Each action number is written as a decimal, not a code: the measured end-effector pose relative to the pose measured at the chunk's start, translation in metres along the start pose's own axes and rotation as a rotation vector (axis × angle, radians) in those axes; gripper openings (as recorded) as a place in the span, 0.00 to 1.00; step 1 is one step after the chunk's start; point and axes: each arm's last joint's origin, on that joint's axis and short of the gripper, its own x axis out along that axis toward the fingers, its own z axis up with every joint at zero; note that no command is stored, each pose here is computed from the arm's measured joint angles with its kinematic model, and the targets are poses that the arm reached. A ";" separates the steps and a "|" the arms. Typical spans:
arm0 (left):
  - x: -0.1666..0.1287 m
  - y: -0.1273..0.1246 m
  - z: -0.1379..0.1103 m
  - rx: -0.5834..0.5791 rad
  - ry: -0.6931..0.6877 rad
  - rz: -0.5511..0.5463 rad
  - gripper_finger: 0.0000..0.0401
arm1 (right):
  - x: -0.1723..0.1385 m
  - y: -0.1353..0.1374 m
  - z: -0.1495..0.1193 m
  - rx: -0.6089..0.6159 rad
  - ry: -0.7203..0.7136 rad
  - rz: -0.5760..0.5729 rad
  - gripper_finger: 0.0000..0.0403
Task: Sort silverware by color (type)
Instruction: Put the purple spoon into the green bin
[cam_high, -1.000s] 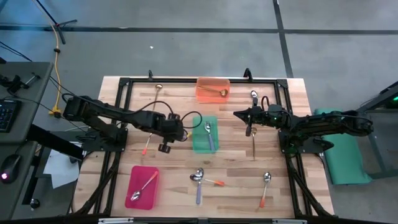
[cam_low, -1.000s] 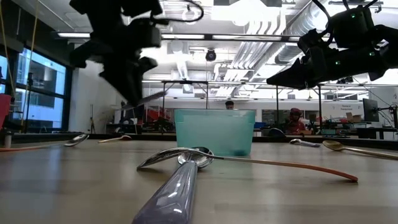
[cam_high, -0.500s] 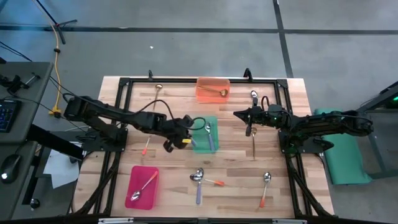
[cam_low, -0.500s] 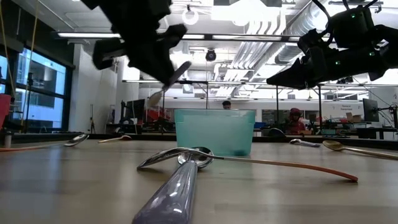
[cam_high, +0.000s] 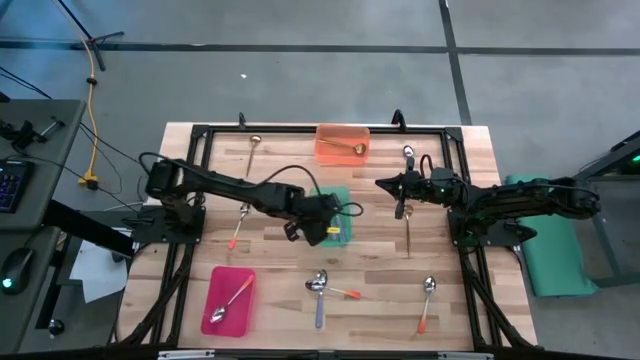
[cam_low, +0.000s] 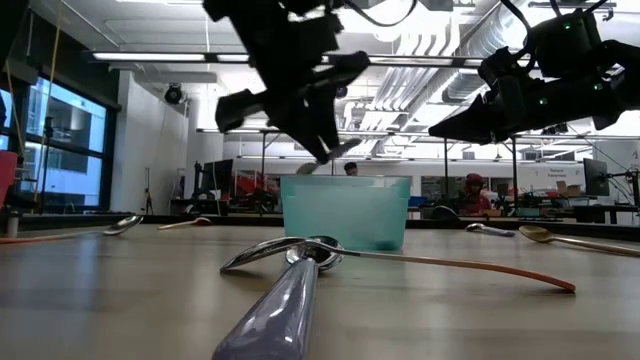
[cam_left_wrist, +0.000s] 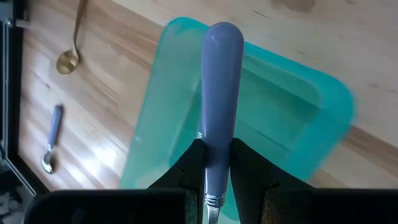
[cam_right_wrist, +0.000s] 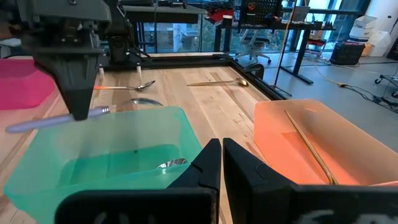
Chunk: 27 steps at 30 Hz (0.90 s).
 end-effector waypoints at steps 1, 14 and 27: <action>0.003 0.003 0.000 0.006 0.002 0.001 0.10 | 0.000 0.000 0.000 0.000 0.001 0.000 0.00; 0.035 0.010 -0.020 -0.004 0.019 -0.052 0.10 | 0.000 0.000 -0.001 -0.002 0.015 0.001 0.00; 0.056 0.009 -0.033 -0.049 0.026 -0.085 0.10 | 0.000 0.000 -0.002 -0.002 0.024 0.002 0.00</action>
